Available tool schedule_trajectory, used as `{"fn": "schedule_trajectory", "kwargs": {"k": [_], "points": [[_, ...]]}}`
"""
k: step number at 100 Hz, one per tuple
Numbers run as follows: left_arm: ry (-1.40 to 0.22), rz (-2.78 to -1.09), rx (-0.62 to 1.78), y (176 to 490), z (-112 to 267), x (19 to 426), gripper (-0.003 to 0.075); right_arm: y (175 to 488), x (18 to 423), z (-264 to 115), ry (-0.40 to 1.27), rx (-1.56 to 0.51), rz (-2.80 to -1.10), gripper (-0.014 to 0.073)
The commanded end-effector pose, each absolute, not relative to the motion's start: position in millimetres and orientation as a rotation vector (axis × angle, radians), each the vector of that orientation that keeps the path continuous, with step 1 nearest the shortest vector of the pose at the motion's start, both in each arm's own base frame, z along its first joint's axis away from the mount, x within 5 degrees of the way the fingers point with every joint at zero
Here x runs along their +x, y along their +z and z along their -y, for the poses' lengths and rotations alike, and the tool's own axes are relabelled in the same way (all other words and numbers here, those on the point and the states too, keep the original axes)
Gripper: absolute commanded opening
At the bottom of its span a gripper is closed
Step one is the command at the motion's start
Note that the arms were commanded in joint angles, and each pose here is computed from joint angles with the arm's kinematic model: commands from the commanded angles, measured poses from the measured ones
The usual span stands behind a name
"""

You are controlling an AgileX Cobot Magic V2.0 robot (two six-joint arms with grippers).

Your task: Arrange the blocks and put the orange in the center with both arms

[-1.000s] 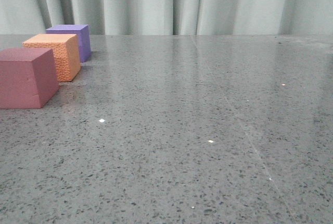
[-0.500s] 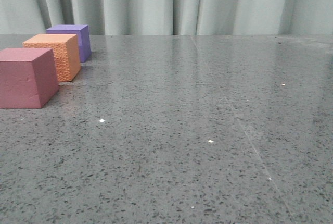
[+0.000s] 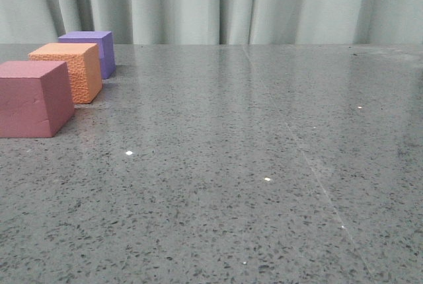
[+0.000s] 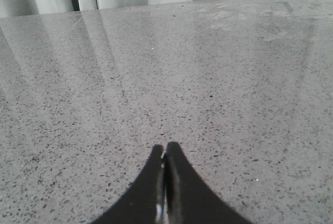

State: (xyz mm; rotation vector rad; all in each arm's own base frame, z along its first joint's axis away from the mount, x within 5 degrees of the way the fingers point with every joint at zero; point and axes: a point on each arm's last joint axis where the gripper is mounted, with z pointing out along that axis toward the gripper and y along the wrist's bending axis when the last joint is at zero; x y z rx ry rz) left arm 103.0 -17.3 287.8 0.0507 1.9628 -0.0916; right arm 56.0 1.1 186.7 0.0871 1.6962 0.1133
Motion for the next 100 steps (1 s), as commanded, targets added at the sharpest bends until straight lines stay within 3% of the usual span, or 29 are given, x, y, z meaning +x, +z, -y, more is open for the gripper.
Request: {"fn": "schedule_trajectory", "kwargs": {"k": [1, 59, 100], "points": [[-0.114, -1.888, 0.080, 301.3, 19.9, 104.6, -0.0019, 199.9, 54.4, -1.1, 0.110, 0.074, -1.577, -0.0067], [-0.091, -1.847, 0.110, 304.9, 18.9, 103.4, -0.0019, 199.9, 54.4, -1.1, 0.110, 0.074, -1.577, -0.0067], [-0.082, -1.644, 0.196, 286.7, 7.6, 64.6, -0.0019, 199.9, 54.4, -1.1, 0.110, 0.074, -1.577, -0.0067]]}}
